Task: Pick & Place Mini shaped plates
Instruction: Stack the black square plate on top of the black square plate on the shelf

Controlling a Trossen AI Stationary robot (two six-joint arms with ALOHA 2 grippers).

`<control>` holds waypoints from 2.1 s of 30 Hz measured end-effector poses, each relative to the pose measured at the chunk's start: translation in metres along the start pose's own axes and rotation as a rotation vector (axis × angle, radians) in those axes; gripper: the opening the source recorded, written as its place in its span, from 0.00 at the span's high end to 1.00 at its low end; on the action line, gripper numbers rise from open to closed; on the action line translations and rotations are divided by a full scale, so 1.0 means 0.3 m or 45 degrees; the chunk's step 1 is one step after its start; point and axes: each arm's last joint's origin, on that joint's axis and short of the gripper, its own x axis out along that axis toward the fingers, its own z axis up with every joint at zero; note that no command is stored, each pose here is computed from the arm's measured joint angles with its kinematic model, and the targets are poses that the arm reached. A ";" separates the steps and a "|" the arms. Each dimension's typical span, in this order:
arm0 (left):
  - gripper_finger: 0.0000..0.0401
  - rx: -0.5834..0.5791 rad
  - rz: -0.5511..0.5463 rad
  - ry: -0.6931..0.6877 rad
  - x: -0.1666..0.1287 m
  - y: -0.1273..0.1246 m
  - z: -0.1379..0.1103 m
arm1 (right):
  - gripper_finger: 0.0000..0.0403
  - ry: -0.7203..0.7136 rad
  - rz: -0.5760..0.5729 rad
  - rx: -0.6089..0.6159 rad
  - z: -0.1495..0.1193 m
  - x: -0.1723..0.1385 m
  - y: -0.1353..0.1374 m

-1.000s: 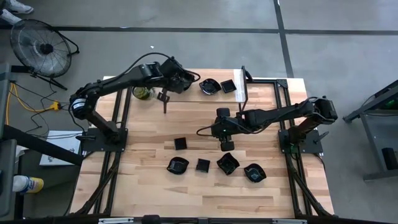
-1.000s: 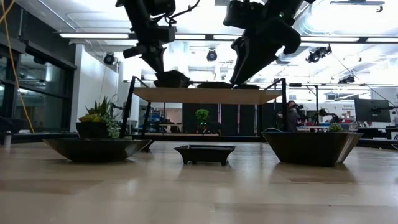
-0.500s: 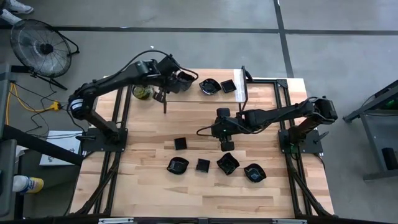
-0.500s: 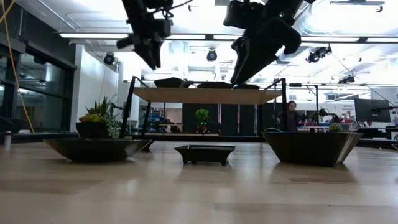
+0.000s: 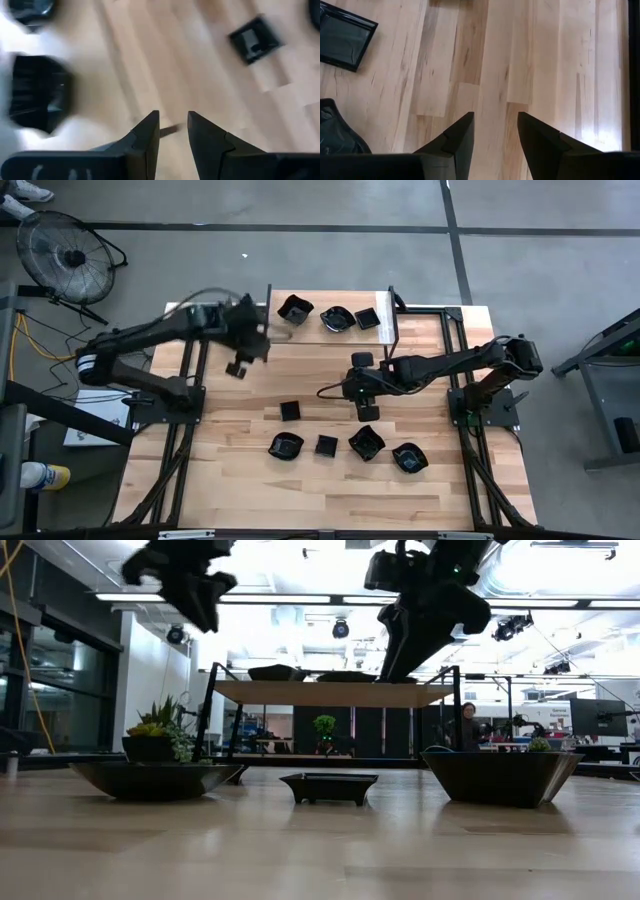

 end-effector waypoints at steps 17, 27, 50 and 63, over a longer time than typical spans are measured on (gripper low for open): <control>0.76 0.119 -0.001 -0.292 0.244 -0.443 0.000 | 0.64 0.003 0.006 0.040 -0.001 0.000 0.001; 0.76 0.216 -0.040 -0.306 0.371 -0.533 -0.041 | 0.64 0.096 0.012 0.069 -0.024 -0.001 0.005; 0.76 1.216 0.116 -0.251 0.511 -0.565 -0.024 | 0.64 0.078 0.020 0.053 -0.020 -0.001 0.006; 0.76 1.217 0.120 -0.237 0.543 -0.572 -0.017 | 0.64 0.064 0.018 0.042 -0.016 0.000 0.005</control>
